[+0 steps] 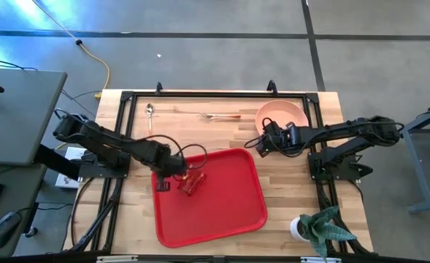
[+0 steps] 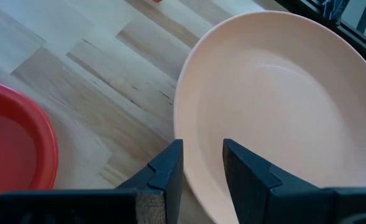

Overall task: Pick and place plate/cup/fork/spoon on tray
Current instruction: Adjust the red tray, then put the brown cup on the red tray

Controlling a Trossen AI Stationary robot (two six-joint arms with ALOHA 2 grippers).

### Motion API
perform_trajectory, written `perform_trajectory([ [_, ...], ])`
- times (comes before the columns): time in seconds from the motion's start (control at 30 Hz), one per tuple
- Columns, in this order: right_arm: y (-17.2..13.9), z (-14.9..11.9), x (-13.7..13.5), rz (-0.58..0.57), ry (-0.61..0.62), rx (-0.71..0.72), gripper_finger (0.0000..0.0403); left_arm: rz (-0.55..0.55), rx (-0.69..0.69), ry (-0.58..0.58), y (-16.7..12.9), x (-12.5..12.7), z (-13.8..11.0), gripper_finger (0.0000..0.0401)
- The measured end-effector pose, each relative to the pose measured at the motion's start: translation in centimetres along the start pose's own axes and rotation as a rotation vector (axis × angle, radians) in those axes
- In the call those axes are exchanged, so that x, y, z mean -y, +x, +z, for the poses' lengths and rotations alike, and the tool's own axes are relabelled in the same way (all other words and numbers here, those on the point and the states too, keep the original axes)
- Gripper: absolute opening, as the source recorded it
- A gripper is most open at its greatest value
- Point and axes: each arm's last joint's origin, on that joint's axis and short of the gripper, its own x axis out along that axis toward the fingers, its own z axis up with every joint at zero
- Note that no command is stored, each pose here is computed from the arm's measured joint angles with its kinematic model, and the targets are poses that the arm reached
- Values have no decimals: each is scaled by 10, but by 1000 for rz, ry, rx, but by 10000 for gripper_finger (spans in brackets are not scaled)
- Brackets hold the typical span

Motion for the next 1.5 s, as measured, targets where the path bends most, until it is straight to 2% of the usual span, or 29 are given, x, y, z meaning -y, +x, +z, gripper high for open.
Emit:
perform_trajectory([
  [0.1, 0, 0, 0, -1, -10, 1, 106, 12, -44, 6, 22, -3, -12, 42],
  [0.33, 0, 0, 0, 0, -16, 0, 106, -25, 10, 31, 54, -19, -16, 33],
  [0.53, 0, 0, 0, 1, -16, 0, 106, 124, 57, 37, 63, -49, -12, 14],
  [0.67, 0, -1, 0, 22, 0, -28, 106, 124, 111, 25, 63, -67, -4, 3],
  [0.8, -2, -4, -2, 35, -14, -40, 106, 104, 105, 33, 55, -76, 2, 2],
  [0.9, -4, -6, -5, 42, -28, -35, 106, 107, 97, 62, 34, -81, 12, 3],
  [1.07, -4, -4, -6, 57, -43, -20, 106, 124, 258, 117, -19, -96, 45, 8],
  [1.17, -4, -5, -7, 69, -46, -32, 106, 48, 384, 161, -48, -107, 59, 20],
  [1.27, -4, -6, -7, 89, -55, -63, 106, -92, 477, 168, -57, -122, 68, 38],
  [1.37, -6, -8, -8, 93, -84, -62, 106, -232, 495, 174, -47, -136, 73, 67],
  [1.5, -7, -8, -11, 113, -145, -41, 106, -316, 449, 190, -21, -148, 84, 118],
])
